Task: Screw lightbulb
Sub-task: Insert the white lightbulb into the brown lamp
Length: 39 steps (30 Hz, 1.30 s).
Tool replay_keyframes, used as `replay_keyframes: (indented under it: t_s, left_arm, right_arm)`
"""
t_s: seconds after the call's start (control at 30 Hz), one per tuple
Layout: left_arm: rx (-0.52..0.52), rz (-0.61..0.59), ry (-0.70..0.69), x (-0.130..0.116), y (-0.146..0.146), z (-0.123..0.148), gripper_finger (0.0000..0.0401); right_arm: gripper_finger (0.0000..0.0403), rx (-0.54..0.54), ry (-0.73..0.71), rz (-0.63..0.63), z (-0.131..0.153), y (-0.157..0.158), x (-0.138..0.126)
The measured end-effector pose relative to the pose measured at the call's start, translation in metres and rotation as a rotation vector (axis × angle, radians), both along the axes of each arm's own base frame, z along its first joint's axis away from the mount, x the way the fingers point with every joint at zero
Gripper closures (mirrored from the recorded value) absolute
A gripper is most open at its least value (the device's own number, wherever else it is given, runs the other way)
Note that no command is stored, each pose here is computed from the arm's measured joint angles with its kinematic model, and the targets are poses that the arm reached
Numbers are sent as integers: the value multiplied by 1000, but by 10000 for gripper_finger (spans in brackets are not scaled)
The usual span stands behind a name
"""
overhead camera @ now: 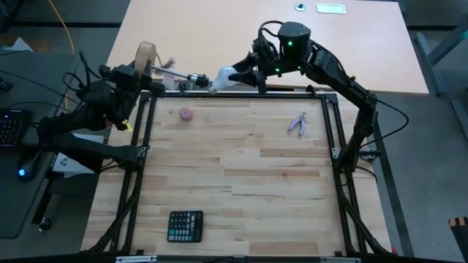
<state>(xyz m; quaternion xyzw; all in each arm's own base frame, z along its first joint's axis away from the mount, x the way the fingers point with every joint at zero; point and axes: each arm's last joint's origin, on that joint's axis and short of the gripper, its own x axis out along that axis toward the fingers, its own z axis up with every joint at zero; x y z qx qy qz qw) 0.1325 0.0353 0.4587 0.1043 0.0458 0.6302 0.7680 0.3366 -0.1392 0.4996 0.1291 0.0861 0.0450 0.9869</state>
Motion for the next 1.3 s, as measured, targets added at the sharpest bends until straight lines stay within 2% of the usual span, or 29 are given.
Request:
replay_keyframes:
  t_s: [0.07,0.23,0.47,0.63,0.83,0.97,1.07,1.3]
  left_arm:
    - [-4,20,-11,-3,1,1,286]
    - [-23,23,-173,-15,1,5,286]
    - [-47,5,-349,-24,0,9,286]
    - [-39,12,-406,-36,0,15,286]
    - [-24,-38,-548,-54,-2,24,286]
    - [-25,-103,-630,-62,-4,27,286]
    - [-30,-137,-656,-63,-5,27,286]
    - [-37,-118,-626,-56,-5,25,286]
  right_arm:
    - [226,-63,29,-43,1,3,-6]
    - [226,-255,77,-195,3,20,-5]
    - [226,-482,-75,-316,21,51,8]
    - [226,-542,-178,-376,32,54,8]
    - [226,-569,-294,-411,42,53,10]
    - [226,-628,-333,-419,45,53,11]
    - [226,-724,-326,-392,45,55,11]
    - [226,-1025,-270,-310,40,63,15]
